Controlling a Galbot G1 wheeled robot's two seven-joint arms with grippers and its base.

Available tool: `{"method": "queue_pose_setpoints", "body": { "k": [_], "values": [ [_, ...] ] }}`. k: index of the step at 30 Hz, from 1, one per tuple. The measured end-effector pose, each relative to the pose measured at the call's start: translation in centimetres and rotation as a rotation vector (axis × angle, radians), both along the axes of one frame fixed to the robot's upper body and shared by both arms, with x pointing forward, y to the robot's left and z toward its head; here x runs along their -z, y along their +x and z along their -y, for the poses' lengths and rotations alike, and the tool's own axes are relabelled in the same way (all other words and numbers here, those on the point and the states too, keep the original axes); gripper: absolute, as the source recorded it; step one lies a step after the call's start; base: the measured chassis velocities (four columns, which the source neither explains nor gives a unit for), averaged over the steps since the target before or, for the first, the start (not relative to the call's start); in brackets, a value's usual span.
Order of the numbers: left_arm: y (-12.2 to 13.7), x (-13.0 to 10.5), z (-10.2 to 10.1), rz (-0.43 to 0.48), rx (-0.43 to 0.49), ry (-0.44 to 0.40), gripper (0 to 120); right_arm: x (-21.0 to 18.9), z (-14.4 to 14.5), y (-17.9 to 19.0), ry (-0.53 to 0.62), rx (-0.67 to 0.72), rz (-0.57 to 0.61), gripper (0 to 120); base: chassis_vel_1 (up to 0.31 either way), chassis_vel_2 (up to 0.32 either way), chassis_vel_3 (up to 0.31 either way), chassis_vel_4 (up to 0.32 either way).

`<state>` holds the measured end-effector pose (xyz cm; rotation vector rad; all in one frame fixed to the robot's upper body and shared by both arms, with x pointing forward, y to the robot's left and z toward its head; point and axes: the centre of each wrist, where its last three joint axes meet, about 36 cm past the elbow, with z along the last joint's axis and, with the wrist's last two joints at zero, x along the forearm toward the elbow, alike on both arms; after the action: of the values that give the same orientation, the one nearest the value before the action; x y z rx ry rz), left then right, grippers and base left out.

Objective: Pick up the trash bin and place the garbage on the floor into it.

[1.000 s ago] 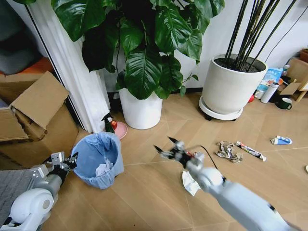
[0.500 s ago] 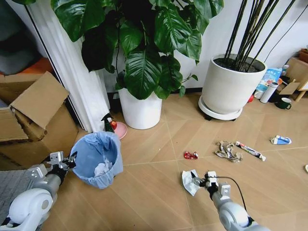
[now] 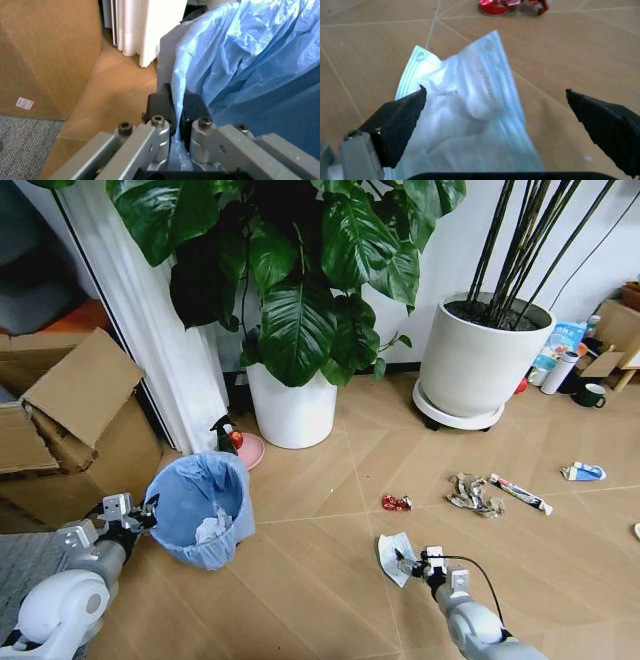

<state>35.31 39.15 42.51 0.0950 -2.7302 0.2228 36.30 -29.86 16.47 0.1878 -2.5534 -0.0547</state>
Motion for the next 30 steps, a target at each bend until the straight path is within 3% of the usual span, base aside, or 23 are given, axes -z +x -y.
{"method": "queue_pose_setpoints", "body": {
  "k": [6,9,12,30],
  "values": [
    [0.1,0.0,-0.2,-0.003,-0.005,0.004,0,1.7,-1.7,1.1,0.052,-0.037,-0.004,100,0.0,0.0,0.0,0.0],
    [0.2,0.0,-0.3,-0.002,-0.006,0.007,0,2.1,-2.2,1.4,0.068,-0.046,-0.004,94,0.0,0.0,0.0,0.0],
    [0.4,-0.1,-0.3,-0.001,-0.006,0.005,0,2.3,-2.4,1.6,0.071,-0.049,-0.006,77,0.0,0.0,0.0,0.0],
    [0.4,0.2,-0.1,-0.009,-0.007,-0.003,0,1.9,-1.4,1.1,0.054,-0.063,0.003,15,0.0,0.0,0.0,0.0]
  ]
}}
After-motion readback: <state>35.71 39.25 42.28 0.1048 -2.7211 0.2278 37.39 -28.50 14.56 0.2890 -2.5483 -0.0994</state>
